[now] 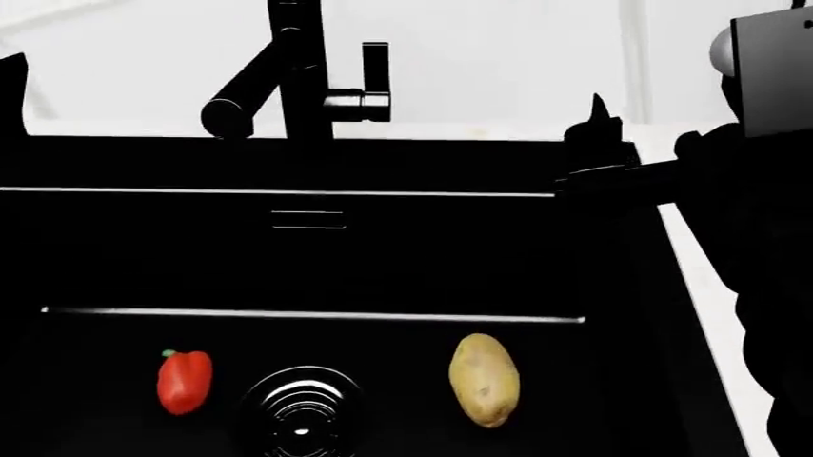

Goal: Pick the vegetables from the sink and place them on the cutting board.

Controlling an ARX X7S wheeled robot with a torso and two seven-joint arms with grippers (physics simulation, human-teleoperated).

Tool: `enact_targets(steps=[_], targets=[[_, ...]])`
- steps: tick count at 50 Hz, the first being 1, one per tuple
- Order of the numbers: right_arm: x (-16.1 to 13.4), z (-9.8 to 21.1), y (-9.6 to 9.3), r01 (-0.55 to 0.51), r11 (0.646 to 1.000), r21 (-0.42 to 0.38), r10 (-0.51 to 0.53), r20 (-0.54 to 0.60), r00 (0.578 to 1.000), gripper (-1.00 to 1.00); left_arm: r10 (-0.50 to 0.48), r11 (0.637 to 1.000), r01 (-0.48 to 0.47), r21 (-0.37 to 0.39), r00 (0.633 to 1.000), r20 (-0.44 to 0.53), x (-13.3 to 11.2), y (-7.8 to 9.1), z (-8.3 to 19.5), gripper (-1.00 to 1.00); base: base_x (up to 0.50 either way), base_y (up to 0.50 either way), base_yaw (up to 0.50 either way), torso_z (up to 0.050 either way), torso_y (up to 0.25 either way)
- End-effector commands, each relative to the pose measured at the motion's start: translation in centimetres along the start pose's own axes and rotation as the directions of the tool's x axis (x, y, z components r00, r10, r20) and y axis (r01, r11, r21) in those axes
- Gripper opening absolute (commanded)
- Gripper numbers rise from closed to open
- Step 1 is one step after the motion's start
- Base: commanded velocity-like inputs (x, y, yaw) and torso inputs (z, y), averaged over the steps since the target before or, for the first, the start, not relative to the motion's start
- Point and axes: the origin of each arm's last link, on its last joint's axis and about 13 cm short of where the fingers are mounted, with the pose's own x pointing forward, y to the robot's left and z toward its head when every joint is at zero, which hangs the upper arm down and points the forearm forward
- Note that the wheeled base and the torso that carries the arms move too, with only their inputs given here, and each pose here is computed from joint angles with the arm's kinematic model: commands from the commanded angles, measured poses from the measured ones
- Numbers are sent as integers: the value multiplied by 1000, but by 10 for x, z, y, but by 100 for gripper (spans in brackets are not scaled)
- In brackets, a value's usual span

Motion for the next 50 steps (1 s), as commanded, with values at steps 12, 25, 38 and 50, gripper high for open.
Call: enact_targets(steps=[12,25,38,50], targets=[[-2,-2,3,-12,1000,-25,12,-13,1000,100,10,1000,-10,1,1000,-13,-2,3,-3,100,500,0,0,0,1],[-5,1,20,-129,991,-43,121,-157,980,100,-36,999,33,-38,996,-84,-8,-4,-13,100,246,0,0,0,1],[-13,-28,45,-246,969,-1,237,-272,933,100,-95,995,95,-15,968,-232,-24,-16,-52,100,0,0,0,0,0],[-11,-60,53,-253,967,10,239,-368,899,100,-119,992,121,-18,918,-378,-24,-24,-88,100,0,0,0,0,0]])
